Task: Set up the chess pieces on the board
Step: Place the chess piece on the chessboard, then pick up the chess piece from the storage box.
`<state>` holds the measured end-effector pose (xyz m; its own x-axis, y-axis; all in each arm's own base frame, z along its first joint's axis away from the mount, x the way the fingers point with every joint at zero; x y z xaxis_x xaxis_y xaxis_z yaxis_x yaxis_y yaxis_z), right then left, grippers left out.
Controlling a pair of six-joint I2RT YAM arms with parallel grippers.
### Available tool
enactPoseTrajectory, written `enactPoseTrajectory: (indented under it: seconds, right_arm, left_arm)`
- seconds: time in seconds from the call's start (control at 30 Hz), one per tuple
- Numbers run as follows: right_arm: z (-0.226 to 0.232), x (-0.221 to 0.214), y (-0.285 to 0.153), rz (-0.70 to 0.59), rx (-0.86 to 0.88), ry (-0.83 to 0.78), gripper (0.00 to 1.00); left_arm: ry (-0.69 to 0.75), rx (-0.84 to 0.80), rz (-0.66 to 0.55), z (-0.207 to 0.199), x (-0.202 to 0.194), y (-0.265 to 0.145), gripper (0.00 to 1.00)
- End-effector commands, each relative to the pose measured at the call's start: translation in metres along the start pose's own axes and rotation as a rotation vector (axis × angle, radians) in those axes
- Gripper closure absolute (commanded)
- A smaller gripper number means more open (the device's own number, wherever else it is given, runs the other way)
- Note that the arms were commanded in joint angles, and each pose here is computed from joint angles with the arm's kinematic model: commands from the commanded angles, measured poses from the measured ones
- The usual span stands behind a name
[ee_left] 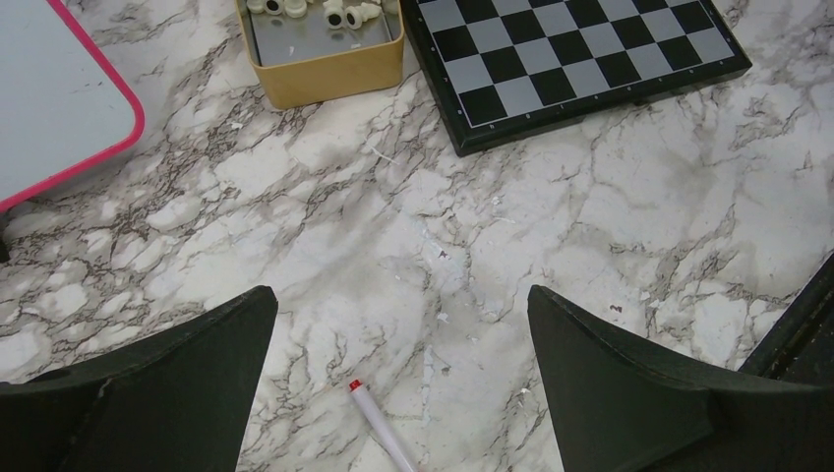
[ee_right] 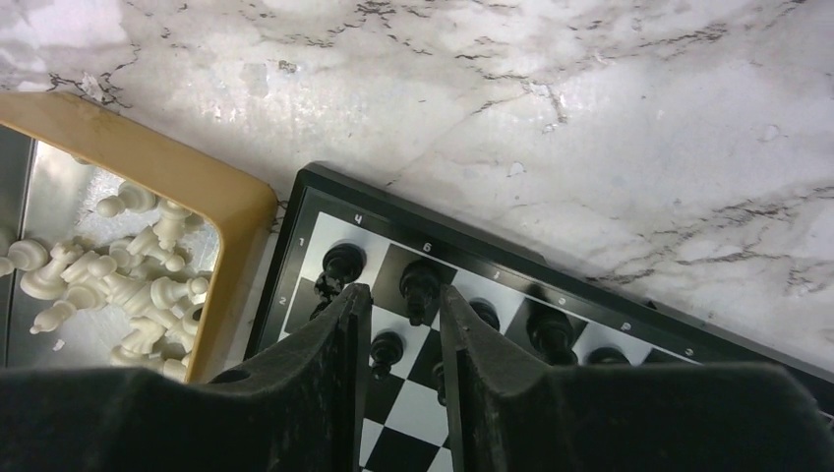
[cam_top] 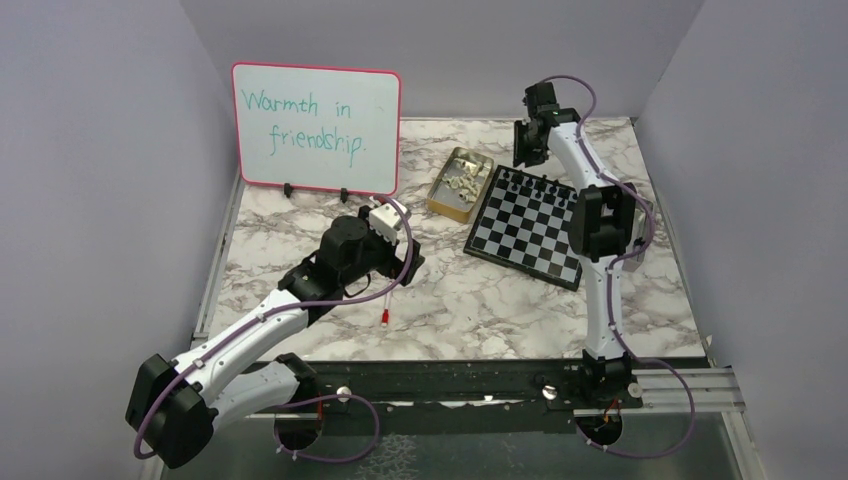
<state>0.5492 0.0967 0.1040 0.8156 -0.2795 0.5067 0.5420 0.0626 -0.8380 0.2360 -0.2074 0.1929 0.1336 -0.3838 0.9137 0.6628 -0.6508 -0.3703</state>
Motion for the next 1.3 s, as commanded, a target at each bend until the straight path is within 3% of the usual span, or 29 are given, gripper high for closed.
enactPoseTrajectory:
  seconds: [0.0, 0.3, 0.63, 0.73, 0.97, 1.27]
  right_arm:
    - [-0.001, 0.032, -0.062, -0.123, 0.001, 0.026, 0.63]
    - [-0.056, 0.022, -0.13, -0.229, -0.125, 0.092, 0.61]
    - [-0.183, -0.013, -0.183, -0.273, -0.353, 0.246, 0.58]
    - [-0.213, -0.029, -0.185, -0.259, -0.467, 0.244, 0.58]
    - [-0.231, -0.036, -0.18, -0.298, -0.549, 0.274, 0.57]
    - [-0.246, -0.055, -0.146, -0.188, -0.613, 0.42, 0.57]
  left_arm:
    - [0.013, 0.02, -0.033, 0.002, 0.007, -0.004, 0.01]
    - [-0.005, 0.029, -0.044, 0.004, 0.017, -0.009, 0.01]
    - [0.013, 0.009, -0.097, -0.005, 0.018, -0.019, 0.01]
    - [0.034, 0.02, -0.099, -0.008, 0.018, -0.021, 0.01]
    - [0.04, -0.016, -0.112, -0.021, 0.02, -0.023, 0.01]
    - [0.132, -0.005, -0.119, -0.031, 0.02, -0.032, 0.01]
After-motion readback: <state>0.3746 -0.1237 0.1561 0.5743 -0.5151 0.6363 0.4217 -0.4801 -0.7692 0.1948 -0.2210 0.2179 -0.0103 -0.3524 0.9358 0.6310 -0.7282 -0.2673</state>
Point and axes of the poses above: each gripper's point midway between its finger pads, its own y axis out along the fingers, its own z axis along the line the jaws close on, x = y × z, the point moved 3 cm from there along -y, back along the fingers, and after that the axes turned 15 degrees about y, right-handed, at the moved point
